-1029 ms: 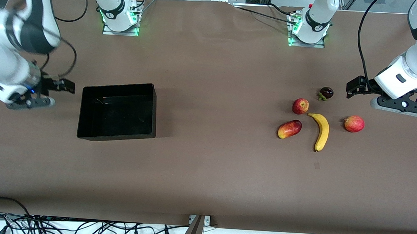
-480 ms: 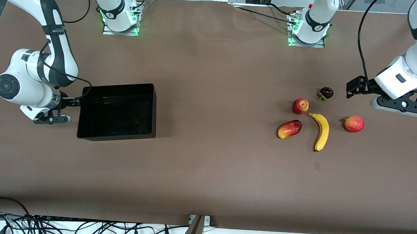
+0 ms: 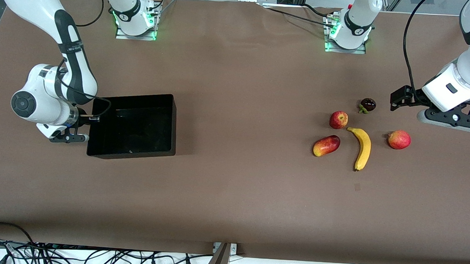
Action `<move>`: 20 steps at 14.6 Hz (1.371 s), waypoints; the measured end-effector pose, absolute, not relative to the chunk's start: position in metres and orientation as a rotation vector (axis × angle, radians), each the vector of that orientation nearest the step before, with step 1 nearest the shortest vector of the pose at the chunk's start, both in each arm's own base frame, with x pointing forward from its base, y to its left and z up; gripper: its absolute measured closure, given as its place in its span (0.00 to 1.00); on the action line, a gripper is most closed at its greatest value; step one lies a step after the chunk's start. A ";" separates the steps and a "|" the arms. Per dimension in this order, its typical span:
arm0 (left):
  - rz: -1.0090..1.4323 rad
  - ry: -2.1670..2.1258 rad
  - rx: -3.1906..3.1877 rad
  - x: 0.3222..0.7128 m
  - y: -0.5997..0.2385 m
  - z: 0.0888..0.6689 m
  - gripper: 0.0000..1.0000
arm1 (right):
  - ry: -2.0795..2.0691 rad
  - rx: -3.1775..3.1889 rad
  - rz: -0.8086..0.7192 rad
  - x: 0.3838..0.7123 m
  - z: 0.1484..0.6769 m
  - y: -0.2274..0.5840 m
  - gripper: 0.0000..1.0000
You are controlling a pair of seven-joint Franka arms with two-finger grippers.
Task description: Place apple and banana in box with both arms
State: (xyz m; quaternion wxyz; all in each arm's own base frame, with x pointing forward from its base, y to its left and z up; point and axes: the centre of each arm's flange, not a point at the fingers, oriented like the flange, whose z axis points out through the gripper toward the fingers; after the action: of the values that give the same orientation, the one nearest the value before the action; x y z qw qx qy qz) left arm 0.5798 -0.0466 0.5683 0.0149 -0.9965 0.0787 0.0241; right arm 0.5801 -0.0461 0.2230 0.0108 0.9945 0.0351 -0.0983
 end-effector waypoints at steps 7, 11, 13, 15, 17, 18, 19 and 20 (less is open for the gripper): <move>0.085 0.246 -3.101 0.580 -0.047 0.567 0.00 | 0.159 3.149 -0.286 0.627 0.297 0.039 0.95; 0.207 0.245 -3.096 0.576 -0.046 0.553 0.00 | 0.134 3.203 -0.266 0.624 0.324 0.158 0.95; 0.346 0.240 -3.085 0.573 -0.044 0.535 0.00 | 0.112 3.230 -0.287 0.603 0.326 0.228 0.95; 0.513 0.229 -3.066 0.571 -0.039 0.510 0.00 | 0.074 3.252 -0.277 0.577 0.325 0.299 0.95; 0.637 0.219 -3.046 0.570 -0.036 0.480 0.00 | 0.044 3.265 -0.248 0.552 0.310 0.356 0.95; 0.681 0.210 -3.037 0.569 -0.035 0.464 0.00 | 0.027 3.270 -0.241 0.541 0.299 0.379 0.95; 0.706 0.192 -3.031 0.567 -0.035 0.447 0.00 | 0.013 3.273 -0.240 0.532 0.287 0.396 0.95; 0.709 0.164 -3.029 0.567 -0.034 0.430 0.00 | -0.005 3.275 -0.244 0.525 0.275 0.410 0.95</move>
State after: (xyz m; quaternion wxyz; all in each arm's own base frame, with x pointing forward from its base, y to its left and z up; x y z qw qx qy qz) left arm 0.5666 -0.0342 0.4303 0.0130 -0.9722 0.0528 0.2277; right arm 0.5254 0.4096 0.2751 -0.0711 0.9947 -0.0015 -0.0740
